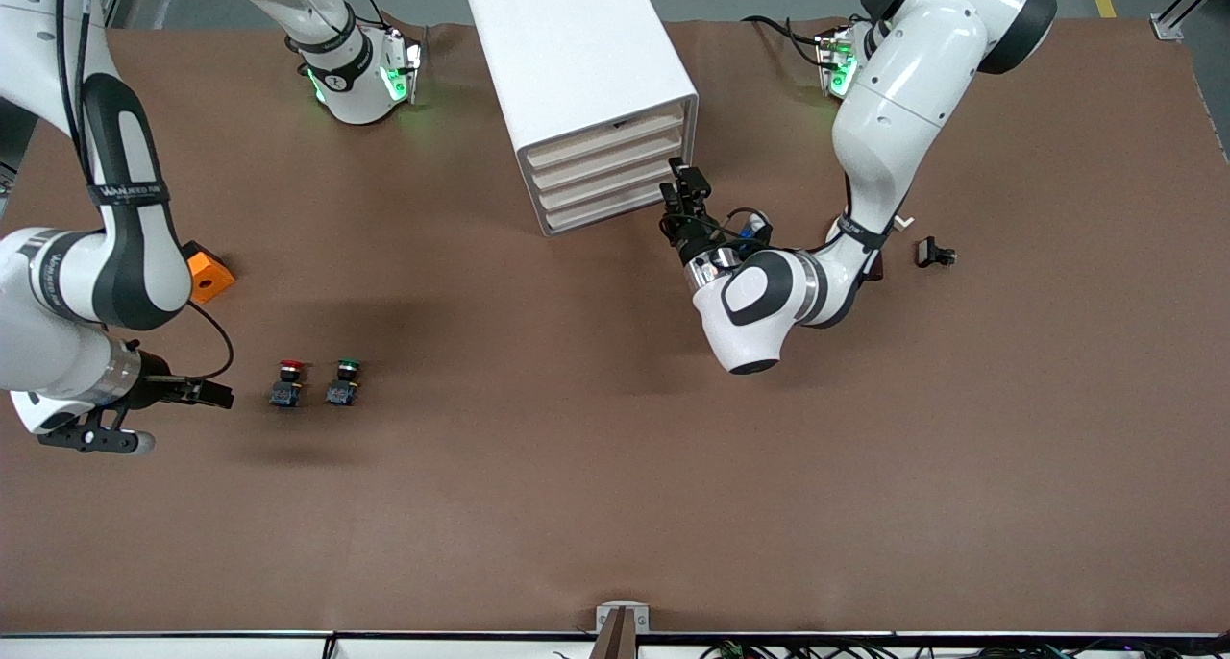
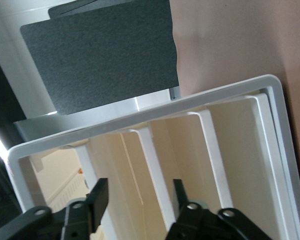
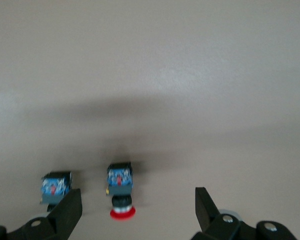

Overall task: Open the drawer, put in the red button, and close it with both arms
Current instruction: 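Grip the drawer front with the left gripper while the right gripper grasps the red button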

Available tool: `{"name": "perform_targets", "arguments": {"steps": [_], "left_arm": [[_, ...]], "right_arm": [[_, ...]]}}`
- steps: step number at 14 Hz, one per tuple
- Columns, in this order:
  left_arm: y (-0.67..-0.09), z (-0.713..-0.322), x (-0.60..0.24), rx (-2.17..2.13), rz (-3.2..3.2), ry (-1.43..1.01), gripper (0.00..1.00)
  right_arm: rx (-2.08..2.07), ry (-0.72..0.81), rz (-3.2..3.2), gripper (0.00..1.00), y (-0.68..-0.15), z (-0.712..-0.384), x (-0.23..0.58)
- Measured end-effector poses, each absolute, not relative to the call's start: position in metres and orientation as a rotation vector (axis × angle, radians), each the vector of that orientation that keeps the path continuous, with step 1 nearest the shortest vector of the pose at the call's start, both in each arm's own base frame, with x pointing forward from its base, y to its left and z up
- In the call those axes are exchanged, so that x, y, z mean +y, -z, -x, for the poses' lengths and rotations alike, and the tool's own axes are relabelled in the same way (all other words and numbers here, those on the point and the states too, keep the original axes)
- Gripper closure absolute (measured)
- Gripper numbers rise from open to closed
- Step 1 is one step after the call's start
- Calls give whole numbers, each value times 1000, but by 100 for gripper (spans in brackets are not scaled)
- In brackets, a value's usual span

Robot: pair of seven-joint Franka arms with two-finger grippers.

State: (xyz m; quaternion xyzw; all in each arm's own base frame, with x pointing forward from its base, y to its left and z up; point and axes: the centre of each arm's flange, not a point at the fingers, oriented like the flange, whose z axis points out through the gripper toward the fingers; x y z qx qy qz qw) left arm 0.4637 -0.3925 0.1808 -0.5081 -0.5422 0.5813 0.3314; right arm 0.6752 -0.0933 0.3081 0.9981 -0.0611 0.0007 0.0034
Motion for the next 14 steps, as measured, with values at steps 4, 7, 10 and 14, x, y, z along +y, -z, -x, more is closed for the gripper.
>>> {"name": "perform_targets", "arguments": {"steps": [4, 7, 10, 14], "left_arm": [[-168, -457, -396, -1402, 1298, -1527, 55], [-170, -451, -405, -1391, 1291, -1532, 57], [-168, -445, -410, -1394, 1248, -1516, 57], [-158, -436, -410, -1399, 1184, -1480, 56]], "right_arm": [[-236, 15, -3165, 0, -267, -679, -88], [-216, 21, -3168, 0, -248, -677, -76], [-197, -23, -3160, 0, -210, -664, -64], [-196, -31, -3154, 0, -181, -649, -61]]}}
